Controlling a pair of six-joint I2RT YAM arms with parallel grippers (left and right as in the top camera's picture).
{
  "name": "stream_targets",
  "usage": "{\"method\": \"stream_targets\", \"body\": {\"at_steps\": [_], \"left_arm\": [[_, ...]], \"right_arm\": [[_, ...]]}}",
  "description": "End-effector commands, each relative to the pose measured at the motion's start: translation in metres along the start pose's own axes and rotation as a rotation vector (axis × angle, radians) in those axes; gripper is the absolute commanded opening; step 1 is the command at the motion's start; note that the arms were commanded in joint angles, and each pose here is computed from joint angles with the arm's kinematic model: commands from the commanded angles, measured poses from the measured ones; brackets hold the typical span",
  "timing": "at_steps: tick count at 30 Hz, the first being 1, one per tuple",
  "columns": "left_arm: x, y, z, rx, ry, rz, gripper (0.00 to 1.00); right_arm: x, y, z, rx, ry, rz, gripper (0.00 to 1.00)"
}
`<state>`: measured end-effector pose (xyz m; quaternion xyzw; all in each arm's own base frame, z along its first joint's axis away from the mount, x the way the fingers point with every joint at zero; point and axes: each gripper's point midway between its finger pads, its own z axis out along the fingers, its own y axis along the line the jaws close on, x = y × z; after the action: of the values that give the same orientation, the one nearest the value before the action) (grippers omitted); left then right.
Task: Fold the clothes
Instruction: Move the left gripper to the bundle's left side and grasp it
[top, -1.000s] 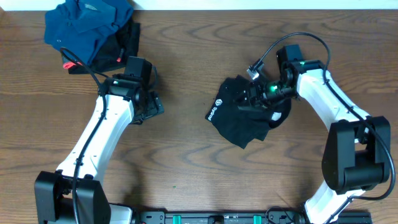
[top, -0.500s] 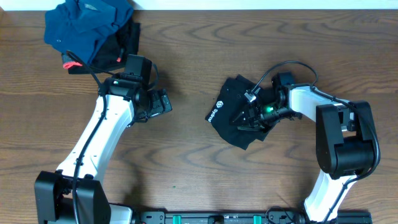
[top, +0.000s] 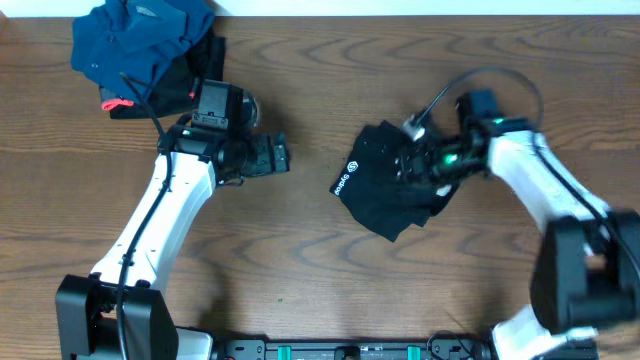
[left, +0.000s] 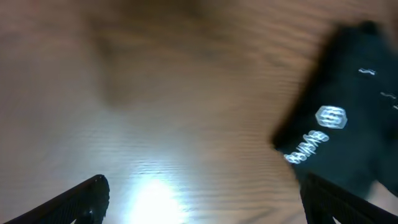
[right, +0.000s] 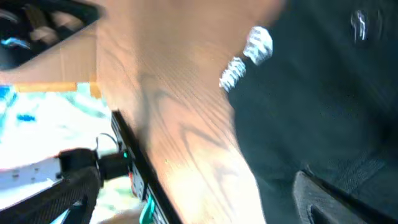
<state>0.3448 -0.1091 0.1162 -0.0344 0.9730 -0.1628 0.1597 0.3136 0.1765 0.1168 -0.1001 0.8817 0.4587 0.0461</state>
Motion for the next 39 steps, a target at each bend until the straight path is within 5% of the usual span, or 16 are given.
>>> {"method": "stream_targets", "body": {"at_steps": [1,17,39], "left_arm": [[0.006,-0.034,0.006,0.178,0.031,0.159,0.98],[-0.003,-0.089,0.099,0.403,0.038,0.278,0.98],[0.034,-0.132,0.13,0.442,0.1,0.384,0.98]], "right_arm": [[-0.017,0.035,-0.039,0.021,-0.108,-0.112,0.99],[0.015,0.104,-0.129,0.099,-0.338,-0.278,0.99],[0.032,0.108,-0.134,0.137,-0.335,-0.266,0.99]]}}
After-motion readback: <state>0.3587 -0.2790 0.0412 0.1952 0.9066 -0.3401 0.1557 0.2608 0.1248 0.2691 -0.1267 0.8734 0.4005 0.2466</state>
